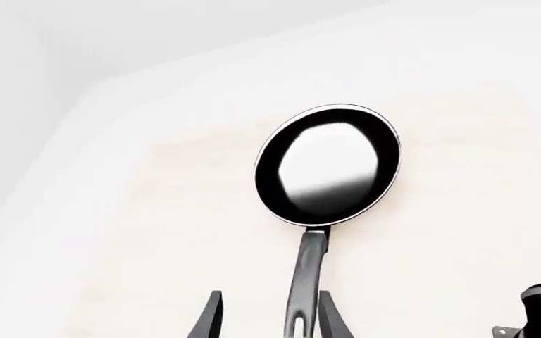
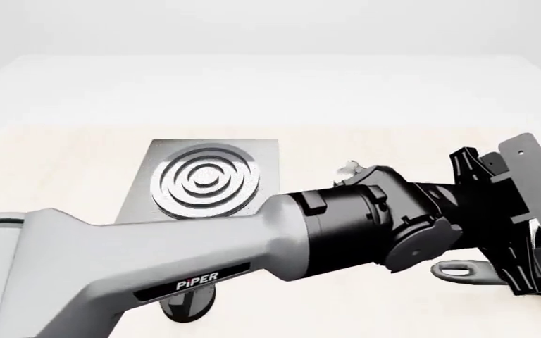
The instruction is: Put the frying pan on the stove.
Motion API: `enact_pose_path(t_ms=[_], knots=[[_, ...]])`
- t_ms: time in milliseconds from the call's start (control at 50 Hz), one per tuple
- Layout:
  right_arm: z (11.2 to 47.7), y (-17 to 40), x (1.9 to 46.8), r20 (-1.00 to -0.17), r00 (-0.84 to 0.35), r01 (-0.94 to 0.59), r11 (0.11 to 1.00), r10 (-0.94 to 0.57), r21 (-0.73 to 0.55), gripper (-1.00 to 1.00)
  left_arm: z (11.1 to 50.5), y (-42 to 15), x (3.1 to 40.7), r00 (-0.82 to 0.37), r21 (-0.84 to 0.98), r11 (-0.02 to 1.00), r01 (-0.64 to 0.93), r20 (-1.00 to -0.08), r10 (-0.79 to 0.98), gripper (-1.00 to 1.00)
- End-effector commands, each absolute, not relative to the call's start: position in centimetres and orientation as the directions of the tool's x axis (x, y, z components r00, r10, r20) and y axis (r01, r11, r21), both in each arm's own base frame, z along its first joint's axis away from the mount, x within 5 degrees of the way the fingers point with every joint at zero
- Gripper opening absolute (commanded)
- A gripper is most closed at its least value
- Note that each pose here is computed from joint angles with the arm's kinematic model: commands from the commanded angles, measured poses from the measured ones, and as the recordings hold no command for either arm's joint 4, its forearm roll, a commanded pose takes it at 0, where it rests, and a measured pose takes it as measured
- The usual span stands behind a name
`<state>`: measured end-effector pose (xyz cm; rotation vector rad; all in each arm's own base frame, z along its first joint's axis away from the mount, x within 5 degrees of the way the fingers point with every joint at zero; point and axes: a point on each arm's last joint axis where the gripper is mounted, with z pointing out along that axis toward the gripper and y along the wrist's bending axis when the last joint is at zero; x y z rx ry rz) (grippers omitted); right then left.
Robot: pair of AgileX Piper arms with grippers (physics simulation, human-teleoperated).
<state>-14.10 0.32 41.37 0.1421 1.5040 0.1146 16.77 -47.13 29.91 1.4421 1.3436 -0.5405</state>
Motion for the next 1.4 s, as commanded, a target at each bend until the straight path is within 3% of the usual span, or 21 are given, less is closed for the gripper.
enact_pose_path(t_ms=[20,520,1400], knots=[[41.3,0.3,-13.9,-0.985,0.055,0.010,0.987,0.162,0.162,1.00,29.3,-47.7,15.5,0.265,0.362,0.144,0.921,-0.853,0.450,1.00],[41.2,0.3,-13.8,-0.983,0.054,0.011,0.984,0.174,0.175,1.00,24.0,-49.3,16.1,0.219,0.326,0.143,0.934,-0.843,0.491,1.00],[41.1,0.3,-13.7,-0.979,0.049,0.014,0.980,0.195,0.196,1.00,19.8,-50.8,18.4,0.187,0.315,0.161,0.935,-0.826,0.531,1.00]])
